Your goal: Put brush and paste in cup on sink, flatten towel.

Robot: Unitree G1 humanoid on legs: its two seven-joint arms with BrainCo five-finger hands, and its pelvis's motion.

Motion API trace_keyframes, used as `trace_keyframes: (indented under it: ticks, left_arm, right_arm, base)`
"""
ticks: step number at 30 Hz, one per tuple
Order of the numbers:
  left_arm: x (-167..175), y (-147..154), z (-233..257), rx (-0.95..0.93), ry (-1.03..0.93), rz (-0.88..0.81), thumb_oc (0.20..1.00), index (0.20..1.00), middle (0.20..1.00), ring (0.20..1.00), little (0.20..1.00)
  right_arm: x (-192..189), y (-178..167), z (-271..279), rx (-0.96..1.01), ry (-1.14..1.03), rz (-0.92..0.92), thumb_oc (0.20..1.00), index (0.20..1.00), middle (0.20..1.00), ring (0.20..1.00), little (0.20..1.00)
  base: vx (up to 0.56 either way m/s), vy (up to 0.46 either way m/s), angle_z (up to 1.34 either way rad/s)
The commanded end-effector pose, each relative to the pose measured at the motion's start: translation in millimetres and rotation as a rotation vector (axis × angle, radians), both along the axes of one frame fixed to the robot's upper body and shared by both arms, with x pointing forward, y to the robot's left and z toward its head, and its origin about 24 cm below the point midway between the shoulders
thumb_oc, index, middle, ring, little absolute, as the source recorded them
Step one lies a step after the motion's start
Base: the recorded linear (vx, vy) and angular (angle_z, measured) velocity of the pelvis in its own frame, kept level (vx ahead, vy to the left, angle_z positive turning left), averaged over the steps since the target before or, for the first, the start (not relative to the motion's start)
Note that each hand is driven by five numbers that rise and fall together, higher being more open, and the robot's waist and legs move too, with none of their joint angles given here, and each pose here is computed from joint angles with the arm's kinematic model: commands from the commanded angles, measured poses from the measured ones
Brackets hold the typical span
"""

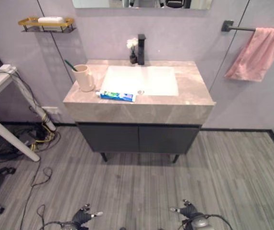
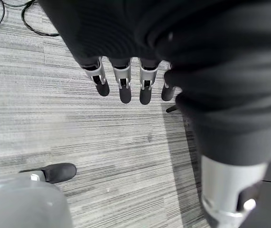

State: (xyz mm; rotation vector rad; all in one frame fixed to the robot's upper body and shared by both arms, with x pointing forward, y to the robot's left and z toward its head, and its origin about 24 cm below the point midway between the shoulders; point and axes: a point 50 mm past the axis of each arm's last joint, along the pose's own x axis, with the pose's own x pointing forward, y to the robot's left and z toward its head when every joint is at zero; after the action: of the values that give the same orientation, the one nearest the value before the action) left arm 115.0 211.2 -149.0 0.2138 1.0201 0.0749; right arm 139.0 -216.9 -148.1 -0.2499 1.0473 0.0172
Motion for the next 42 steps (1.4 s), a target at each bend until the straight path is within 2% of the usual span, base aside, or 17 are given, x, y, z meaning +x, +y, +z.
trace_keyframes:
  ticks: [1,8,15,27,33,39,42]
  left_arm:
    - [4.1,0.0,-0.2,0.014,-0.016,-0.010,1.000,1.000,1.000,1.000,1.000]
    - [1.0,3.8,-0.6,0.016,-0.014,0.035,1.000,1.000,1.000,1.000,1.000]
    - [33.7,1.6,12.6,0.036,-0.118,-0.006,1.000,1.000,1.000,1.000,1.000]
    - [28.0,-2.7,8.0,0.028,-0.087,-0.019,1.000,1.000,1.000,1.000,1.000]
    - [22.3,9.7,8.7,0.055,-0.074,-0.031,1.000,1.000,1.000,1.000,1.000]
    - [38.0,22.3,19.2,0.111,-0.118,-0.084,1.000,1.000,1.000,1.000,1.000]
    - [43.8,25.0,22.5,0.112,-0.151,-0.042,1.000,1.000,1.000,1.000,1.000]
  right_arm:
    - [9.0,2.7,3.1,-0.007,-0.038,0.042,1.000,1.000,1.000,1.000,1.000]
    - [6.2,3.4,2.2,-0.007,-0.035,0.042,1.000,1.000,1.000,1.000,1.000]
    - [37.2,9.0,16.1,0.002,-0.147,0.047,1.000,1.000,1.000,1.000,1.000]
    - [25.0,13.3,8.2,0.034,-0.099,0.008,1.000,1.000,1.000,1.000,1.000]
    - [15.5,14.5,4.9,0.068,-0.077,-0.007,1.000,1.000,1.000,1.000,1.000]
    - [19.3,14.3,18.9,0.143,-0.203,-0.029,1.000,1.000,1.000,1.000,1.000]
    - [26.7,9.8,23.3,0.128,-0.234,-0.036,1.000,1.000,1.000,1.000,1.000]
  base:
    - [0.00,0.000,0.00]
    - [0.00,-0.006,0.01]
    - [-0.12,-0.017,0.08]
    - [0.04,0.010,0.00]
    - [0.02,0.260,-0.07]
    - [-0.01,0.117,0.19]
    - [0.12,0.016,0.18]
